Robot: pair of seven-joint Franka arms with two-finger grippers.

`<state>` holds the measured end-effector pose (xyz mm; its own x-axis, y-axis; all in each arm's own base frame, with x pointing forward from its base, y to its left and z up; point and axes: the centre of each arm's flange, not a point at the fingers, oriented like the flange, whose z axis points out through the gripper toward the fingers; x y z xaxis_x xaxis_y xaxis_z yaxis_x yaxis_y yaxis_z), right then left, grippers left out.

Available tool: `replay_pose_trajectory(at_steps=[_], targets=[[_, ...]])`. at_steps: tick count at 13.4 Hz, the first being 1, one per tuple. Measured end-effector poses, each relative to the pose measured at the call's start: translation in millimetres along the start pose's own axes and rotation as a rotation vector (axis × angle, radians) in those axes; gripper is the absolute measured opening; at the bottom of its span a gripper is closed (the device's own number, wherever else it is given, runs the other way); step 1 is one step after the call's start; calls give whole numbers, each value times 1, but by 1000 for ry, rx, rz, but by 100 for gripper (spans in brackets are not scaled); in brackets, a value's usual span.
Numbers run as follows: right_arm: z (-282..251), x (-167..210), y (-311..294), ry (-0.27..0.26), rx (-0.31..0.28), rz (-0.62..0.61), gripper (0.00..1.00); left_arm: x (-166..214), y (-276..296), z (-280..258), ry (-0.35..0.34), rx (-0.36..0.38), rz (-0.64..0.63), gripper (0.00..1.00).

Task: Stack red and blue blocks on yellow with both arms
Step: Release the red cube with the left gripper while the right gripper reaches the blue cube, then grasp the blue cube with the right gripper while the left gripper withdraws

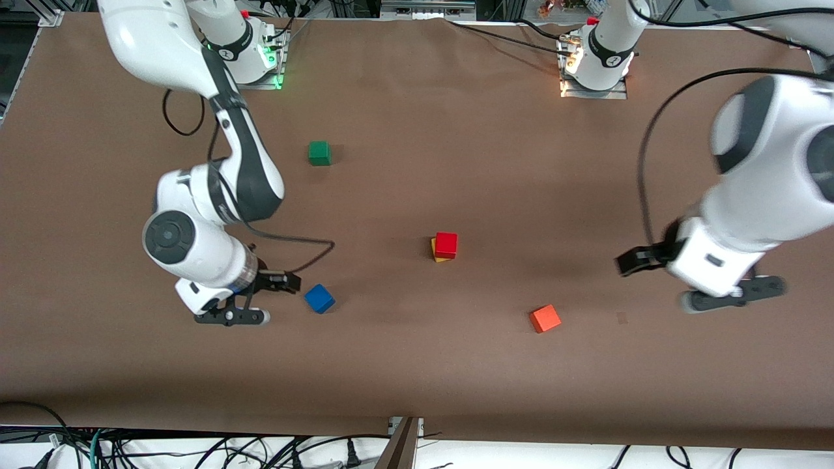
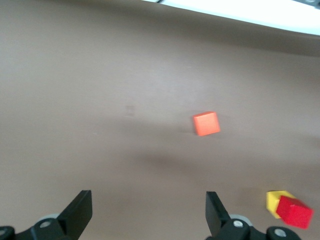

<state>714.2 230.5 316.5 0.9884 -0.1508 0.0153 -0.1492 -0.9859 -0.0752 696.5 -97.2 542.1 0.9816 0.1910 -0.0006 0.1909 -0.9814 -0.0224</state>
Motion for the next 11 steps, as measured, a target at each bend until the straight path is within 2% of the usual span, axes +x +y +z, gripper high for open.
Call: replay_pose_trajectory(at_steps=[3,5,8,11], targets=[[48,2,-8,-13,35,218,100,4,-39,-19,19,11,-30,100],[73,-1,-17,-5,39,302,100,-3,-59,-32,-5,26,-35,100],[103,-13,-32,-22,31,335,99,-12,-92,-46,-34,18,53,100],[117,-13,-31,-18,28,341,95,-44,-87,-45,-73,10,81,100]])
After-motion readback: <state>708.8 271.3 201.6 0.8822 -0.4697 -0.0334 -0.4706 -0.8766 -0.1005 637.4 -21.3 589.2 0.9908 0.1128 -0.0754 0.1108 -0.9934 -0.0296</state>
